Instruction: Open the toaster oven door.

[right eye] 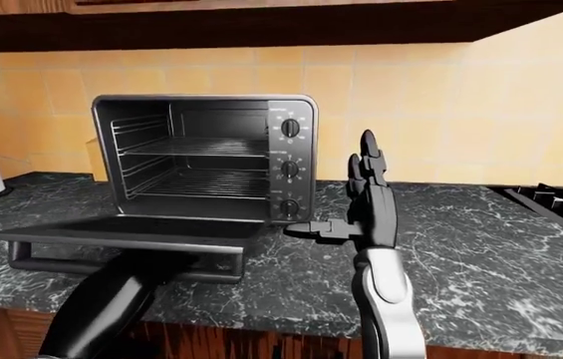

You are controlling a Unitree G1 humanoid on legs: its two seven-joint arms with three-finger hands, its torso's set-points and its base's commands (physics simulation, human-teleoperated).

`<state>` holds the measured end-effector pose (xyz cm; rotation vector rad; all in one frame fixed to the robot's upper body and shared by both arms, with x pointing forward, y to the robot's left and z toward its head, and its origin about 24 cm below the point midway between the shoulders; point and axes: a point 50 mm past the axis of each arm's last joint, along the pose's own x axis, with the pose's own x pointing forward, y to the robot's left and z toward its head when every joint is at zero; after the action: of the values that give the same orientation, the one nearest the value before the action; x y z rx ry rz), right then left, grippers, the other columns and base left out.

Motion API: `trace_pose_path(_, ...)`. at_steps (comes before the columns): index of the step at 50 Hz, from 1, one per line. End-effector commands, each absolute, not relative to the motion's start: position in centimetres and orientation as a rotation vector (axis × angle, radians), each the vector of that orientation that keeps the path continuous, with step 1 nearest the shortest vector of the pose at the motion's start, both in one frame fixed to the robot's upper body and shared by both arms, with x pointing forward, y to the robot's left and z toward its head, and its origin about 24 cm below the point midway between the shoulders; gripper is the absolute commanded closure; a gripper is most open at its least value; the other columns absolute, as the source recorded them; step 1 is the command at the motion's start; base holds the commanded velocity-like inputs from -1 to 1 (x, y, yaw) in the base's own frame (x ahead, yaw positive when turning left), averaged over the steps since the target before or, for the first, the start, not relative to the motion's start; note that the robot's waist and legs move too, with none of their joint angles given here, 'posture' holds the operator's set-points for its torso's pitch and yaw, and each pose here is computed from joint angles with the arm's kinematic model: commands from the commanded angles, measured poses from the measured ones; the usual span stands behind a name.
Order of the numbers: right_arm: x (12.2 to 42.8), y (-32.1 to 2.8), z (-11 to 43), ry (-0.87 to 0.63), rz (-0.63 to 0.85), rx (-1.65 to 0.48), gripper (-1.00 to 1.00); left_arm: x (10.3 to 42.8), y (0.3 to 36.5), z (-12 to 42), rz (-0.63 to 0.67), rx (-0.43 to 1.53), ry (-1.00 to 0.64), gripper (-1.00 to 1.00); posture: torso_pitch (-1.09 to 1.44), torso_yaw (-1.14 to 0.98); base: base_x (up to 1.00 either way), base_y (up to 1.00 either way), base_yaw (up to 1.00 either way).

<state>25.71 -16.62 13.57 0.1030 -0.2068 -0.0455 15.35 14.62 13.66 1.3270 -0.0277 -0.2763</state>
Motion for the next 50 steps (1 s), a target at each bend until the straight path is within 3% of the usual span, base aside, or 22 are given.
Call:
trace_pose_path(1, 25.7, -16.5, 15.1, -0.286, -0.036, 0.101, -1.0, 15.0, 14.7, 15.4, -0.182, 1.332, -0.13, -0.51, -0.65, 0.0, 0.0, 0.0, 0.0)
trace_pose_path(7, 25.7, -16.5, 15.1, -0.286, -0.036, 0.1, -1.0, 14.2, 14.9, 15.3, -0.201, 1.345, -0.115, -0.65, -0.65, 0.0, 0.0, 0.0, 0.0)
trace_pose_path(28, 25.6, -16.4, 15.0, -0.285, -0.035, 0.1, -1.0, 11.3, 15.7, 13.0, -0.287, 1.361, -0.055, -0.73, -0.65, 0.0, 0.0, 0.0, 0.0)
trace_pose_path(50, 25.6, -16.4, 15.1, -0.286, -0.035, 0.1, -1.0, 8.4, 18.0, 13.2, -0.222, 1.374, -0.008, -0.72, -0.65, 0.0, 0.0, 0.0, 0.0)
